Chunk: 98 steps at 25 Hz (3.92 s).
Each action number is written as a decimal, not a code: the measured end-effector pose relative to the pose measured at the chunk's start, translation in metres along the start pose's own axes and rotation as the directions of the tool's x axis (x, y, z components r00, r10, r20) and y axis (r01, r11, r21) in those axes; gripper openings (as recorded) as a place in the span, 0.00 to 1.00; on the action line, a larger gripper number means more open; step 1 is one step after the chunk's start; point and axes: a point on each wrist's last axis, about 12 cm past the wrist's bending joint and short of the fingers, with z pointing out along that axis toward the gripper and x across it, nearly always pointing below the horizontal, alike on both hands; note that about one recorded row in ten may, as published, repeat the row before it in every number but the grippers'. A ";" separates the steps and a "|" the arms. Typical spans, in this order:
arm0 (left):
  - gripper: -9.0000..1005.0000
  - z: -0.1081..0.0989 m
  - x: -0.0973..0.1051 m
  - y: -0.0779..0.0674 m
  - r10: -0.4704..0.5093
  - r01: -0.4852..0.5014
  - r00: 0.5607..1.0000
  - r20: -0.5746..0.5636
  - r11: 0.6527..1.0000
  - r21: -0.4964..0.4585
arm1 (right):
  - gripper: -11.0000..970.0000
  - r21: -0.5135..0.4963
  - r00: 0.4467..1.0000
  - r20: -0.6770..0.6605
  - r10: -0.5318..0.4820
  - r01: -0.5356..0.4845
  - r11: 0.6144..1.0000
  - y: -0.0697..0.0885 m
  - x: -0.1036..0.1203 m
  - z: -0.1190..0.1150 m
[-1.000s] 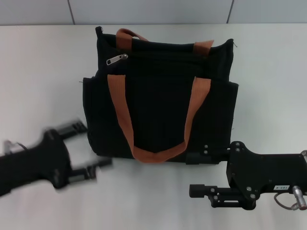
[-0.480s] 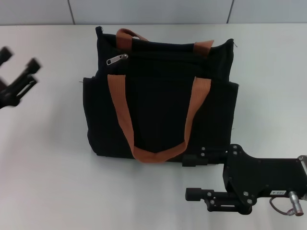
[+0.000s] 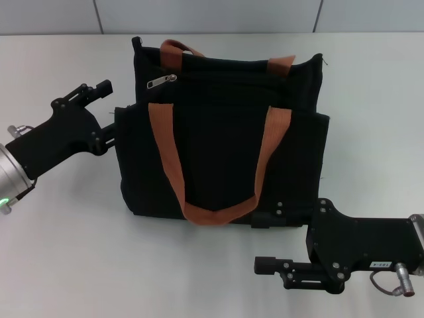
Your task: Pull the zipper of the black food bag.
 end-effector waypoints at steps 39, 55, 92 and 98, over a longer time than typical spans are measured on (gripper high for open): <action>0.74 0.004 -0.017 -0.004 0.027 -0.028 1.000 0.008 0.987 0.161 | 0.63 0.050 0.999 -0.026 -0.023 0.024 0.998 -0.011 0.001 0.006; 0.72 0.005 -0.014 -0.009 -0.010 0.002 0.996 0.086 0.995 0.101 | 0.63 0.080 0.999 -0.038 -0.027 0.030 0.996 -0.016 0.001 0.007; 0.47 -0.008 -0.020 0.003 0.040 -0.021 0.995 -0.090 0.980 0.196 | 0.63 0.099 0.999 -0.041 -0.031 0.035 0.994 -0.021 0.000 0.009; 0.47 -0.005 -0.026 0.003 0.060 -0.042 0.995 -0.073 0.972 0.230 | 0.63 0.096 0.999 -0.038 -0.029 0.032 0.995 -0.021 0.000 0.011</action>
